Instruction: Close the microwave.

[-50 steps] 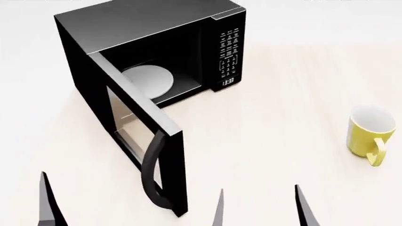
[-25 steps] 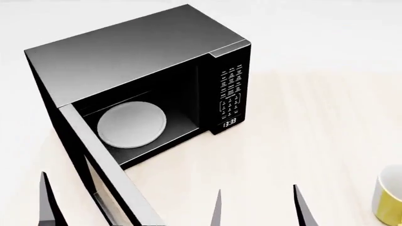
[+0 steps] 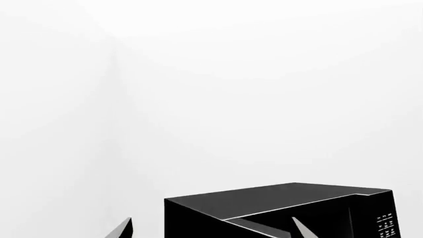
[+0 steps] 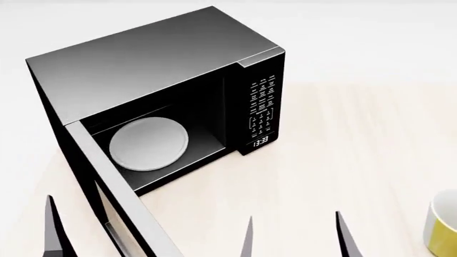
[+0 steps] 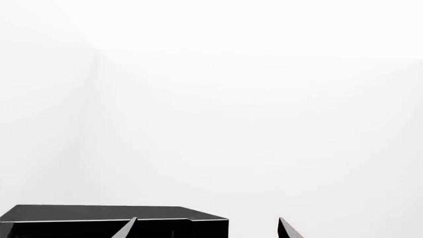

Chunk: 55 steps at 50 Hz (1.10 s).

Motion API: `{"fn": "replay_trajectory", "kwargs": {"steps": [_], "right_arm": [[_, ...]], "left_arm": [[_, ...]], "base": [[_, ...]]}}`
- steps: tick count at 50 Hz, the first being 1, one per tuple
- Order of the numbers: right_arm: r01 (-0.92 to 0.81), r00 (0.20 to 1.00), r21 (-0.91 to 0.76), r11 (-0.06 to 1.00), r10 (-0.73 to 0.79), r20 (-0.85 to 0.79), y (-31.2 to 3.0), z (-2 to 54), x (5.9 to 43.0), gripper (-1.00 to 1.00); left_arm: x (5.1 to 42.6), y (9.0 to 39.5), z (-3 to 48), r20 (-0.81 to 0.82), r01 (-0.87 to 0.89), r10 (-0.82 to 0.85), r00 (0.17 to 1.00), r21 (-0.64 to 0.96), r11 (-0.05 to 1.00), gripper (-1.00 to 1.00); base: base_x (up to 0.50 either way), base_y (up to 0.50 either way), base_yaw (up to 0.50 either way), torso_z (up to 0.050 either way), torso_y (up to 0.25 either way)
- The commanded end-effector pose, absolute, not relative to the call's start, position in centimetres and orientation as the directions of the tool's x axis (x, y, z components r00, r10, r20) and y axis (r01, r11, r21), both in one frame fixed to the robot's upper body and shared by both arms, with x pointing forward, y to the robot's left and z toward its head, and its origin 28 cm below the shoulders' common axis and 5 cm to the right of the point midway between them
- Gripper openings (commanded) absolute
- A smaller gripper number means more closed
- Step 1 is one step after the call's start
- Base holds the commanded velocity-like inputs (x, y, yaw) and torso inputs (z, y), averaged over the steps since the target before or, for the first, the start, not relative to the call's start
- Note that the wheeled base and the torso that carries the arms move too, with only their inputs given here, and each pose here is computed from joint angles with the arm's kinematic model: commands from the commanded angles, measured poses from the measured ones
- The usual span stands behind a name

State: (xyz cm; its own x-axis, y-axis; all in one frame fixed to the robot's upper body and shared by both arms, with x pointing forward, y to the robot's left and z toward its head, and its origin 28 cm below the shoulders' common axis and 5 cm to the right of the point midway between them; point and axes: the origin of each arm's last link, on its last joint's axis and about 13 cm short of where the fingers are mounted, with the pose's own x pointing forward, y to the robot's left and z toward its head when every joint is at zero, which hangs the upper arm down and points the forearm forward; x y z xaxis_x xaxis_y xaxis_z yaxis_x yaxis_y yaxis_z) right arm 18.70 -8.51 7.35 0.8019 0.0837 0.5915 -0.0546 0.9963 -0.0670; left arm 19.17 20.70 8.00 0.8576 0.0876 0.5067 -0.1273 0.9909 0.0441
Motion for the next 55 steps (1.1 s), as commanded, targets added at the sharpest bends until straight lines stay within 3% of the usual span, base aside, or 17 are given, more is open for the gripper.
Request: {"fn": "replay_trajectory", "kwargs": {"steps": [1, 6, 16, 25, 46, 55], "right_arm": [[-0.051, 0.793, -0.059, 0.997, 0.076, 0.605, -8.5, 7.3, 18.6, 1.0], [-0.05, 0.799, -0.054, 0.997, 0.073, 0.597, -8.6, 7.3, 18.8, 1.0], [-0.05, 0.804, -0.058, 0.997, 0.074, 0.59, -8.6, 7.0, 18.9, 1.0], [-0.052, 0.807, -0.06, 0.997, 0.078, 0.585, -8.6, 6.8, 18.8, 1.0], [-0.06, 0.814, -0.058, 0.996, 0.083, 0.574, -8.5, 6.6, 18.9, 1.0], [-0.067, 0.816, -0.058, 0.996, 0.088, 0.572, -8.5, 6.5, 18.8, 1.0]], "left_arm": [[19.4, 21.4, 8.6, 0.497, -0.139, 0.113, 0.86, 0.016, 0.99, 1.0], [19.5, 23.2, 9.8, 0.424, -0.044, 0.058, 0.904, -0.043, 0.998, 1.0], [19.3, 28.2, 11.5, 0.315, 0.092, -0.11, 0.943, 0.073, 0.993, 1.0], [19.9, 30.6, 11.6, 0.223, 0.163, -0.19, 0.956, 0.137, 0.977, 1.0], [22.0, 33.0, 9.9, 0.022, 0.499, -0.514, 0.858, 0.208, 0.841, 1.0], [22.7, 32.1, 9.2, -0.048, 0.615, -0.623, 0.78, 0.239, 0.751, 1.0]], "base": [[0.0, 0.0, 0.0, 0.0, 0.0], [0.0, 0.0, 0.0, 0.0, 0.0], [0.0, 0.0, 0.0, 0.0, 0.0], [0.0, 0.0, 0.0, 0.0, 0.0], [0.0, 0.0, 0.0, 0.0, 0.0], [0.0, 0.0, 0.0, 0.0, 0.0]]}}
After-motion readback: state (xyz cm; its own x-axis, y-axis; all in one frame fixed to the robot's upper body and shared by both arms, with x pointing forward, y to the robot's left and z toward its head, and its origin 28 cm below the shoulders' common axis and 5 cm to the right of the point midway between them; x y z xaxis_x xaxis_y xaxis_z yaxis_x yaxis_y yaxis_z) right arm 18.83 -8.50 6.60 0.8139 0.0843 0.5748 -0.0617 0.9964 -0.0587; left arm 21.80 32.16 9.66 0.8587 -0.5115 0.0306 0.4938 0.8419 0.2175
